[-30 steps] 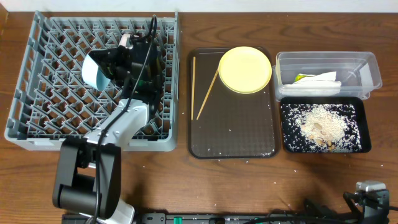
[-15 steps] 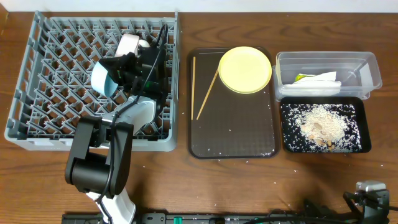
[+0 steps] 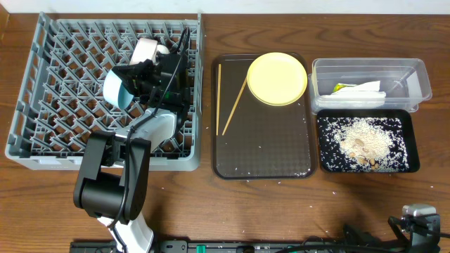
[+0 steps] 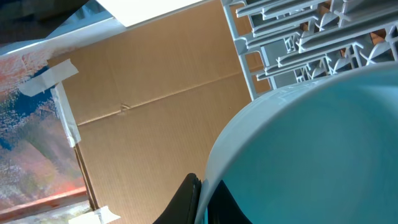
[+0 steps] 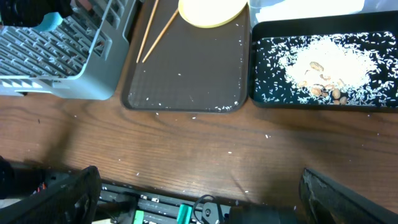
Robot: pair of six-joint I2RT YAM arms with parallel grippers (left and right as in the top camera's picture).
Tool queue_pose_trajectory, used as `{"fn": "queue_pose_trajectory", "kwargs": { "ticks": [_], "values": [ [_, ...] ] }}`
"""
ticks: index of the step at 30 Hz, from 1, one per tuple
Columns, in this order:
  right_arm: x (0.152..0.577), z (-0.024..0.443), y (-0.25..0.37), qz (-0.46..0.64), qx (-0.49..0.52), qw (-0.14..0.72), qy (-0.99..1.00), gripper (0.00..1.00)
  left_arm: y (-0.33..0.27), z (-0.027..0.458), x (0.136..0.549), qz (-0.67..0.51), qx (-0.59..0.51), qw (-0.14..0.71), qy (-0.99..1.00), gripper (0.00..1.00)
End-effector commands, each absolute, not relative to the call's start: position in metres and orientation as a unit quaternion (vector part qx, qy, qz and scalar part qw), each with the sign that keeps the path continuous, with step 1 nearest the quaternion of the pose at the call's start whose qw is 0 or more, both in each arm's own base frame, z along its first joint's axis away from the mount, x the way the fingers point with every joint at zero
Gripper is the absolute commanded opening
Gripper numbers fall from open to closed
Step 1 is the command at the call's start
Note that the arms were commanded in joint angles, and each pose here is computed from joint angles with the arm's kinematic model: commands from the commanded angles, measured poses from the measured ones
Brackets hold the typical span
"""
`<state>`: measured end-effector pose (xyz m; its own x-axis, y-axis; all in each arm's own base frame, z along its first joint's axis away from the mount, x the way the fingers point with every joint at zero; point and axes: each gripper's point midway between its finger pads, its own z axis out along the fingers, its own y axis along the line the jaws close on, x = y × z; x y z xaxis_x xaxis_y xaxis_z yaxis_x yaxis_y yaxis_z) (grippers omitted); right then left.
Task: Sort waste into correct bins and load items into the dishwasher
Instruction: 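Carry the light-blue bowl left and lower it into the rack, then release the light-blue bowl and raise the left gripper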
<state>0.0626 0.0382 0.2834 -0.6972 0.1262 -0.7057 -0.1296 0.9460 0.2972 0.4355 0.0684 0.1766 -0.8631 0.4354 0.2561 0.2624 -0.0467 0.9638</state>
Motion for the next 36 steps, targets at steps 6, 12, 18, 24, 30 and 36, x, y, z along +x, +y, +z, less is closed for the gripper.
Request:
{"fn": "queue_pose_trajectory", "kwargs": {
  "ticks": [6,12,18,24,30,36],
  "values": [
    [0.064,0.284,0.036,0.161,0.01,0.391,0.906,0.99,0.059,0.172,0.438,0.676,0.258,0.074,0.687,0.08],
    [0.064,0.284,0.036,0.161,0.01,0.391,0.906,0.99,0.055,0.161,0.433,0.672,0.276,0.066,0.684,0.17],
    [0.064,0.284,0.036,0.161,0.01,0.391,0.906,0.99,0.049,0.154,0.431,0.67,0.291,0.067,0.68,0.38],
    [0.064,0.284,0.036,0.161,0.01,0.391,0.906,0.99,0.036,0.154,0.432,0.669,0.301,0.077,0.675,0.61],
    [0.064,0.284,0.036,0.161,0.01,0.391,0.906,0.99,0.024,0.153,0.434,0.666,0.313,0.088,0.671,0.71],
    [0.064,0.284,0.036,0.161,0.01,0.391,0.906,0.99,0.009,0.152,0.436,0.658,0.304,0.127,0.677,0.82]
  ]
}}
